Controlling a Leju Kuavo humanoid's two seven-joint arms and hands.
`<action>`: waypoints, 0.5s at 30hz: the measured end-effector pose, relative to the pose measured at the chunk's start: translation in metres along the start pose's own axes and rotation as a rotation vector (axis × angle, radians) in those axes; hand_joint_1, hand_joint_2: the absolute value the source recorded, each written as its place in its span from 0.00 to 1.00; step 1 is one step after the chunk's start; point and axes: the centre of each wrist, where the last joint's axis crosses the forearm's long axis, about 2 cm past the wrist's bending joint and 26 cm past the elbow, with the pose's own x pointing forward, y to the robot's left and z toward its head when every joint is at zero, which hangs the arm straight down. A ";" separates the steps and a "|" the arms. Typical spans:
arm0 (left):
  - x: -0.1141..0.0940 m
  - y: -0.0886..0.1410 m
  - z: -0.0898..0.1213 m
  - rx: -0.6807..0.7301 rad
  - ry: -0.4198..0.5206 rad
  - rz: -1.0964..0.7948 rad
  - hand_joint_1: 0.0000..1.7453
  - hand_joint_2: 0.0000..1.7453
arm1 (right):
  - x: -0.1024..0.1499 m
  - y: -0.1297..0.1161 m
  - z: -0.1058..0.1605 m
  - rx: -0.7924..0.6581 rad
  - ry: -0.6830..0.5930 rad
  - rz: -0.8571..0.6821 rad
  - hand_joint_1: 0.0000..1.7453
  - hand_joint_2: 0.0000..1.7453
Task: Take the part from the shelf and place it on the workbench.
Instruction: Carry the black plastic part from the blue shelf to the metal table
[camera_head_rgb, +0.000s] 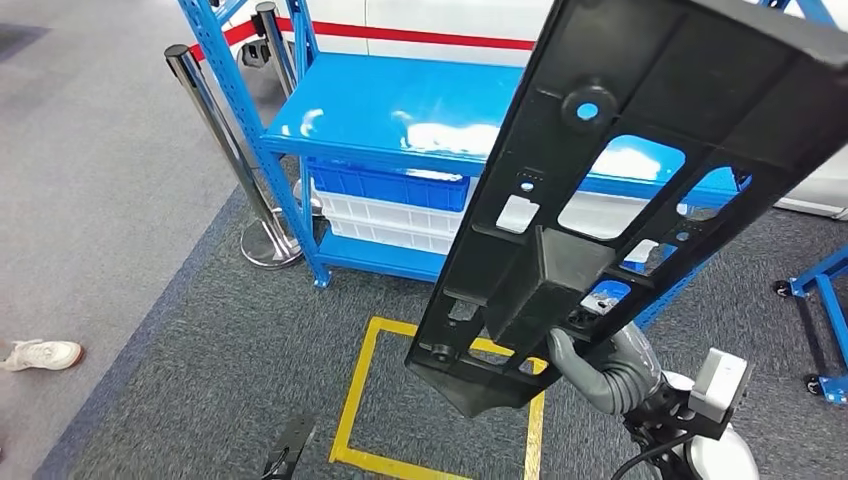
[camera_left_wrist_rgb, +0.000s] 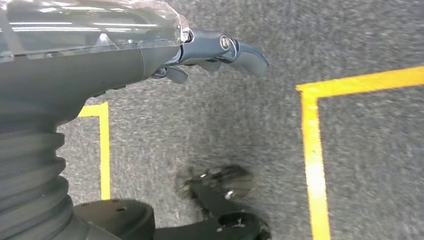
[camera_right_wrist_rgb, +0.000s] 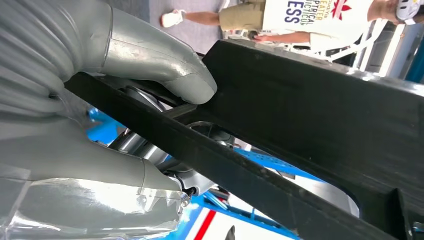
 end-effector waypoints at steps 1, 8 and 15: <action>0.000 0.000 0.000 0.003 -0.003 -0.001 0.00 1.00 | 0.000 0.000 0.001 -0.001 0.001 -0.001 1.00 1.00; 0.001 0.003 -0.001 0.020 -0.017 -0.004 0.00 1.00 | 0.000 0.000 0.003 -0.008 0.001 -0.003 1.00 1.00; -0.003 0.000 0.001 0.018 -0.011 -0.002 0.00 1.00 | -0.001 0.003 0.011 -0.027 0.002 -0.009 1.00 1.00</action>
